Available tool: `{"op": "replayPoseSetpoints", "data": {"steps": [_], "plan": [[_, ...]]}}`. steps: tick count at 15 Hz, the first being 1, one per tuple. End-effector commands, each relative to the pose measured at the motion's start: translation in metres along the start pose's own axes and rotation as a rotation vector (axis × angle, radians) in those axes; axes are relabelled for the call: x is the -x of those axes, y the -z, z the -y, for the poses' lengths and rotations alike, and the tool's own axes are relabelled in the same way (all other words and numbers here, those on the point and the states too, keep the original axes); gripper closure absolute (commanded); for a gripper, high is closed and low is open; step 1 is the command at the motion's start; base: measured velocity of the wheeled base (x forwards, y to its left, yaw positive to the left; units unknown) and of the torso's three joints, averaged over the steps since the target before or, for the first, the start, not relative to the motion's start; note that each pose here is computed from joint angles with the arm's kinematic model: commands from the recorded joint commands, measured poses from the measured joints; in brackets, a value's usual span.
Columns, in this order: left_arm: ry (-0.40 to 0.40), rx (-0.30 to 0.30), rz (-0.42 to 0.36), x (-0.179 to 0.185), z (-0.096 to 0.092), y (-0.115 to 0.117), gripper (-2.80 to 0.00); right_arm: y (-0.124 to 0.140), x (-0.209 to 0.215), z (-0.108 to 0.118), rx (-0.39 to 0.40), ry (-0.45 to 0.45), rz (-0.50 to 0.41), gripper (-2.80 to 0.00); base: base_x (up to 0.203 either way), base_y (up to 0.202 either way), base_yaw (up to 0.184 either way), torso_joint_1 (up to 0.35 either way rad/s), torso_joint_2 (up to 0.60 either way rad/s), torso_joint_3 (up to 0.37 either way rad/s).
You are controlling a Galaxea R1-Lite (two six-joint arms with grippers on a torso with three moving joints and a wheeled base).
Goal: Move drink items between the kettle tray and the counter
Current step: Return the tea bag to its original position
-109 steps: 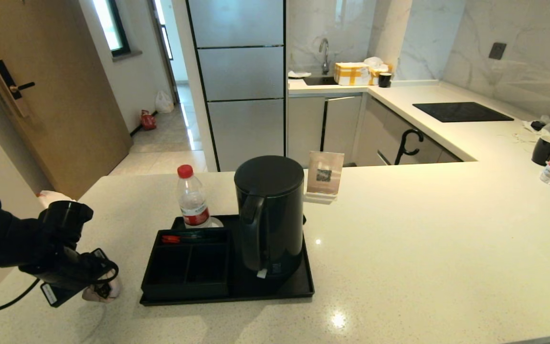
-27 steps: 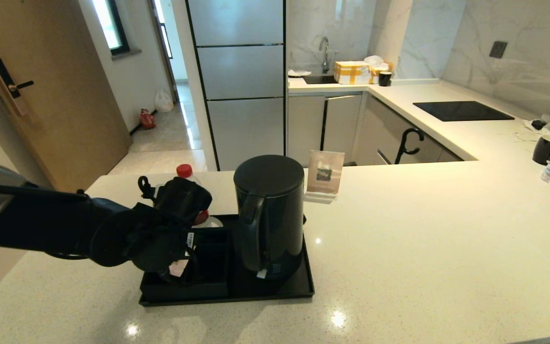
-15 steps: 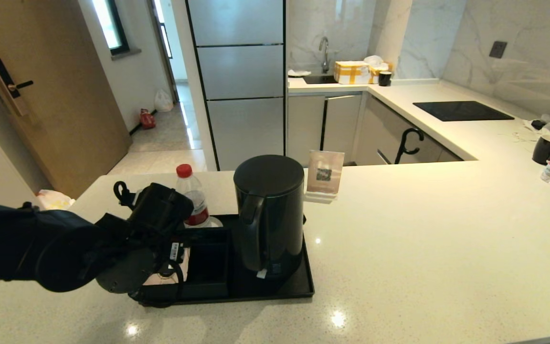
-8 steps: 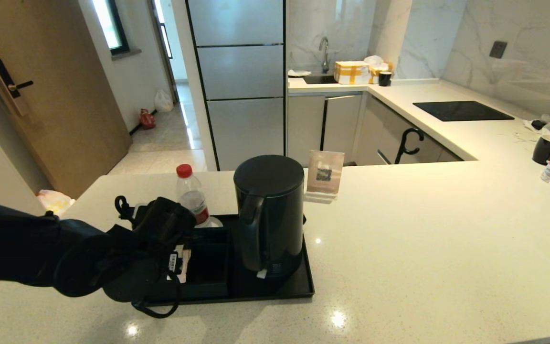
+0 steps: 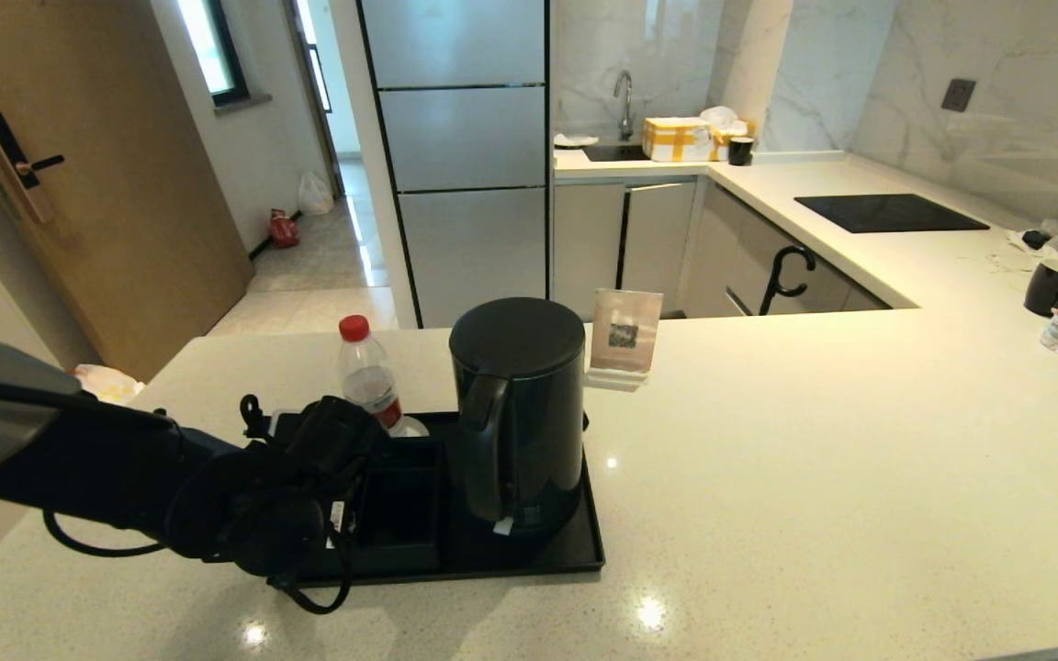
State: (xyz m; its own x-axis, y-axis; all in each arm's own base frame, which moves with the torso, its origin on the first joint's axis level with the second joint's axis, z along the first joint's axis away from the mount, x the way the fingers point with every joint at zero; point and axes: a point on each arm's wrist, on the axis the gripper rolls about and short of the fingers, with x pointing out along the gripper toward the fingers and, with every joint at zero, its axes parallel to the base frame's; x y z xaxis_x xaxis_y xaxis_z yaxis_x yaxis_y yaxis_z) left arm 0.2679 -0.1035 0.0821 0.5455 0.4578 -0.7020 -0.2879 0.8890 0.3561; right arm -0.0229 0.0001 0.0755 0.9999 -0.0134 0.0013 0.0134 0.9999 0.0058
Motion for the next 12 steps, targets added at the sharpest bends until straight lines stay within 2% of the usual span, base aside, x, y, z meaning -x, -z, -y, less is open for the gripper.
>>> {"op": "replayPoseSetpoints", "data": {"steps": [1, 3, 6, 8, 12], "plan": [[-0.006, 0.001, -0.001, -0.001, 0.001, 0.000, -2.80, 0.000, 0.000, 0.000, 0.000, 0.000, -0.001, 0.00, 0.000, 0.000, 0.000, 0.000, 0.00, 0.000], [-0.002, 0.006, 0.005, 0.001, 0.000, -0.001, -2.80, 0.000, 0.000, 0.000, 0.000, 0.000, -0.001, 0.00, 0.000, 0.000, 0.000, 0.000, 0.00, 0.000], [0.059, 0.108, 0.120, 0.039, -0.026, -0.018, -2.80, 0.000, 0.000, 0.000, 0.000, 0.000, -0.001, 0.00, 0.000, 0.000, 0.000, 0.000, 0.00, 0.000], [0.096, 0.143, 0.163, 0.056, -0.037, -0.024, -2.80, 0.000, 0.000, 0.000, 0.000, 0.000, -0.001, 0.00, 0.000, 0.000, 0.000, 0.000, 0.00, 0.000], [0.135, 0.135, 0.196, 0.071, -0.049, -0.025, -2.80, 0.000, 0.000, 0.000, 0.000, 0.000, -0.001, 0.00, 0.000, 0.000, 0.000, 0.000, 0.00, 0.000]]}}
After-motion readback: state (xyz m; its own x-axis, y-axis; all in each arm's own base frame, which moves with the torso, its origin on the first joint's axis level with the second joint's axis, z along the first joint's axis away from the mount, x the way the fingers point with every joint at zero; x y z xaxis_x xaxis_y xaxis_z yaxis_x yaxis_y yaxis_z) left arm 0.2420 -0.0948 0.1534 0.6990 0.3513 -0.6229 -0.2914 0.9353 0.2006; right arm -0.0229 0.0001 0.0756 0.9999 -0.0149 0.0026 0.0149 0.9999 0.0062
